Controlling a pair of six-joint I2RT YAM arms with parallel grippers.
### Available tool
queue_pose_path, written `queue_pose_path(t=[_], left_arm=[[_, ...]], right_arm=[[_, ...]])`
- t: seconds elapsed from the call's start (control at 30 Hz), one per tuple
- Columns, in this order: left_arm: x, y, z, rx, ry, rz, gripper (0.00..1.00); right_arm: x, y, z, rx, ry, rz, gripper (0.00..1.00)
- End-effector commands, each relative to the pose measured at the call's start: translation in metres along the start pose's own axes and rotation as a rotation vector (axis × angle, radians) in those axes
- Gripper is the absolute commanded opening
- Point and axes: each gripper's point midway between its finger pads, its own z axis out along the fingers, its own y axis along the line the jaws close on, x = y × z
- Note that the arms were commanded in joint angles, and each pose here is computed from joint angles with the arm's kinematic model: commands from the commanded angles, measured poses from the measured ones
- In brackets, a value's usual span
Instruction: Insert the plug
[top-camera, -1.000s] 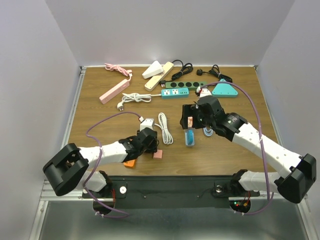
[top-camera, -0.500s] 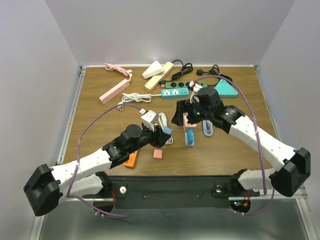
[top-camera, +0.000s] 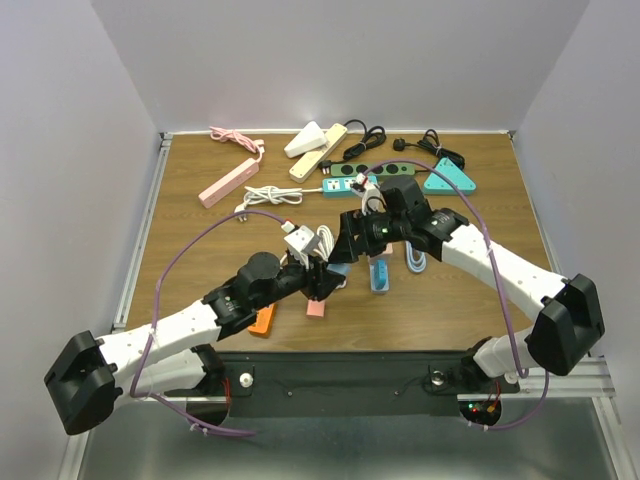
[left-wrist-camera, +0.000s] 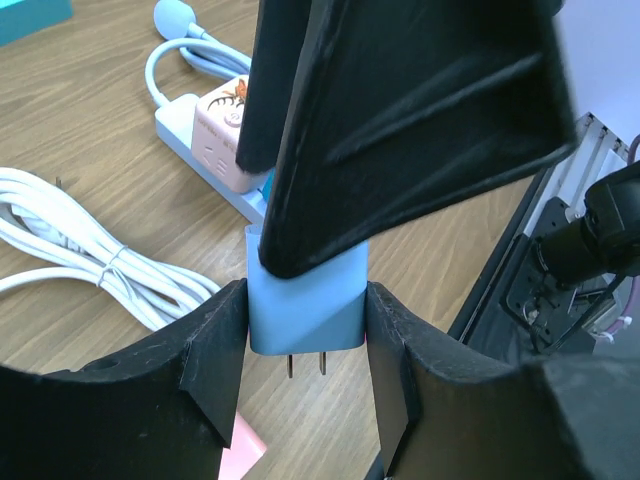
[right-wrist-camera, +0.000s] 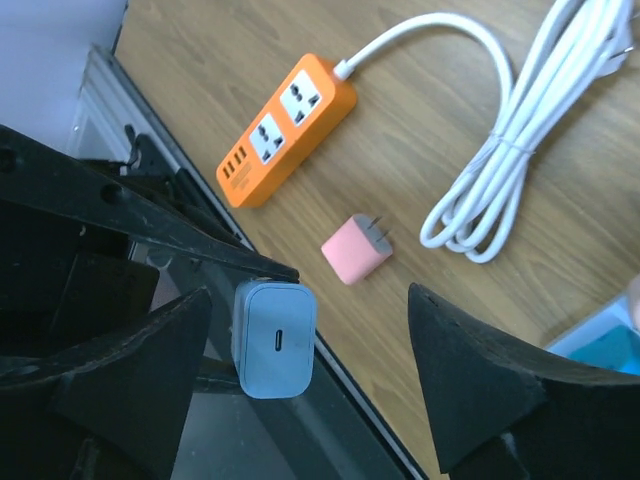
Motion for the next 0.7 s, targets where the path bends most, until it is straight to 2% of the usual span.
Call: queue_pose_path(t=[0.0, 0.2, 0.3, 0.33, 0.4, 0.43, 0.47, 0.5, 0.53, 0.57, 0.6, 0.63, 0.67], left_arm=[[-0.023, -0.008, -0.002, 0.027, -0.089, 0.033, 0.0], [-0.023, -0.002, -0.001, -0.013, -0.095, 0.032, 0.0], [-0.023, -0.004, 0.001, -0.018, -0.1, 0.03, 0.0], [-0.021, -0.005, 0.002, -0.015, -0.096, 0.031, 0.0], [-0.021, -0.008, 0.003, -0.012, -0.096, 0.031, 0.0], [-0.02, -0.008, 0.003, -0.014, -0.095, 0.033, 0.0], [-0.019, -0.008, 0.004, -0.016, -0.092, 0.03, 0.0], [-0.019, -0.007, 0.005, -0.026, -0.093, 0.028, 0.02], [-0.018, -0.007, 0.005, -0.027, -0.088, 0.024, 0.09], [-0.019, -0.003, 0.005, -0.055, -0.094, 0.005, 0.29], [-0.016, 0.001, 0.005, -0.074, -0.082, -0.006, 0.37], [-0.016, 0.006, 0.004, -0.102, -0.085, -0.017, 0.6], [-0.014, 0.009, 0.003, -0.121, -0.08, -0.028, 0.69]], right_arm=[[0.006, 0.015, 0.001, -0.102, 0.022, -0.013, 0.82], [0.017, 0.022, -0.001, -0.156, 0.06, -0.008, 0.71], [0.021, 0.021, -0.001, -0.166, 0.07, -0.01, 0.58], [0.023, 0.022, 0.0, -0.173, 0.078, -0.012, 0.49], [0.023, 0.025, 0.001, -0.199, 0.09, -0.015, 0.38], [0.023, 0.025, 0.001, -0.202, 0.092, -0.015, 0.25], [0.024, 0.025, 0.002, -0.205, 0.093, -0.02, 0.19], [0.023, 0.024, 0.003, -0.201, 0.094, -0.022, 0.07], [0.022, 0.022, 0.003, -0.19, 0.086, -0.024, 0.0], [0.02, 0.02, 0.002, -0.173, 0.075, -0.022, 0.0], [0.015, 0.014, 0.002, -0.128, 0.048, -0.027, 0.0], [0.012, 0.01, 0.002, -0.101, 0.03, -0.024, 0.0], [0.008, 0.007, 0.001, -0.075, 0.011, -0.029, 0.0]])
